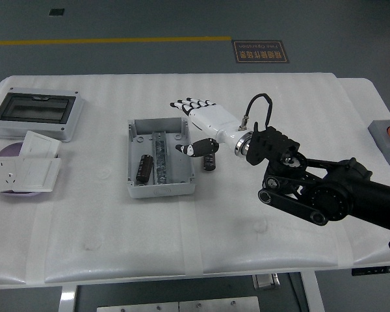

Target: Pick up the battery,place it into the box

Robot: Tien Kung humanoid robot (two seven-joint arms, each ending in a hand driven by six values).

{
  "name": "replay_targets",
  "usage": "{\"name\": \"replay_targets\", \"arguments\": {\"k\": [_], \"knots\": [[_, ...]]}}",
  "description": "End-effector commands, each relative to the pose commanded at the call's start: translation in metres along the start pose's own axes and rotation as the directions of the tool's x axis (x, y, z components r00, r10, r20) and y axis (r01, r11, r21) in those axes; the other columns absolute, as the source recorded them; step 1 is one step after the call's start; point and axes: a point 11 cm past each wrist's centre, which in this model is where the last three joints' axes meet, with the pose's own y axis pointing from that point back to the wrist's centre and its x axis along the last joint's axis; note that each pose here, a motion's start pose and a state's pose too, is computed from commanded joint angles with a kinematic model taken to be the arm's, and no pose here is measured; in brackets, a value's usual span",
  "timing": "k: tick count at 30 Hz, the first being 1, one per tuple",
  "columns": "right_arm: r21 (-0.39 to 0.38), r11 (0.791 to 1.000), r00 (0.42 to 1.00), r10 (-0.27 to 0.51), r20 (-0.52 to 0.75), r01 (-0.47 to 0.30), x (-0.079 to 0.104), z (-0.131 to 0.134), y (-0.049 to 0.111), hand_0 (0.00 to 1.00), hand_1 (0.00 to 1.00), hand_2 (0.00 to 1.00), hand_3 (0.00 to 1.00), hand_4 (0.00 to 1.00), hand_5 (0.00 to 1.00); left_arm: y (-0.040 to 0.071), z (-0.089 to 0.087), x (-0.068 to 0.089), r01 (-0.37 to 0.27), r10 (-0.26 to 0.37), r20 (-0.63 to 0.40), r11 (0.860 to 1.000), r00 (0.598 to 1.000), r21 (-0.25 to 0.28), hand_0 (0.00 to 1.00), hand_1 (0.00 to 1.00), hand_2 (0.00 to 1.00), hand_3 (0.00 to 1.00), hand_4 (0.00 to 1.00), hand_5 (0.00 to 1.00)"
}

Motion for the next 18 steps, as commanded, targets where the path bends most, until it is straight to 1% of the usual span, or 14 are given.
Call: {"name": "replay_targets", "arguments": {"k": [2, 3, 7, 12, 18], "knots": [[-0.027, 0.999, 0.999, -0.032, -0.007, 0.032, -0.004, 0.011, 0.003, 0.969, 0.998, 0.988, 0.998, 0.774, 0.43, 0.0, 0.0, 0.0, 0.0, 0.0, 0.0, 1.0, 1.0, 0.0, 0.649, 0.657, 0.619, 0.558, 0.442, 0.424], [-0.043, 0.998, 0.999, -0.054, -0.008, 0.053, -0.008, 0.017, 0.004, 0.941, 0.976, 0.937, 0.998, 0.793, 0.447, 0.0, 0.0, 0.0, -0.001, 0.001, 0.0, 1.0, 1.0, 0.0, 0.649, 0.657, 0.619, 0.559, 0.441, 0.421], [-0.084, 0.99, 0.993, -0.117, -0.002, 0.116, -0.022, 0.031, 0.008, 0.941, 0.976, 0.937, 0.998, 0.793, 0.447, 0.0, 0.0, 0.0, -0.002, 0.002, -0.002, 1.0, 1.0, -0.001, 0.649, 0.657, 0.619, 0.559, 0.441, 0.421], [-0.095, 0.98, 0.984, -0.177, 0.001, 0.176, -0.039, 0.033, 0.01, 0.931, 0.965, 0.926, 0.998, 0.794, 0.452, 0.0, 0.0, 0.001, -0.005, 0.005, -0.002, 1.0, 1.0, -0.002, 0.649, 0.658, 0.619, 0.559, 0.435, 0.432], [-0.104, 0.972, 0.977, -0.214, 0.002, 0.213, -0.051, 0.035, 0.011, 0.919, 0.959, 0.926, 0.998, 0.796, 0.453, 0.0, -0.001, 0.003, -0.009, 0.009, -0.001, 1.0, 1.0, 0.0, 0.649, 0.658, 0.619, 0.559, 0.434, 0.433]]}}
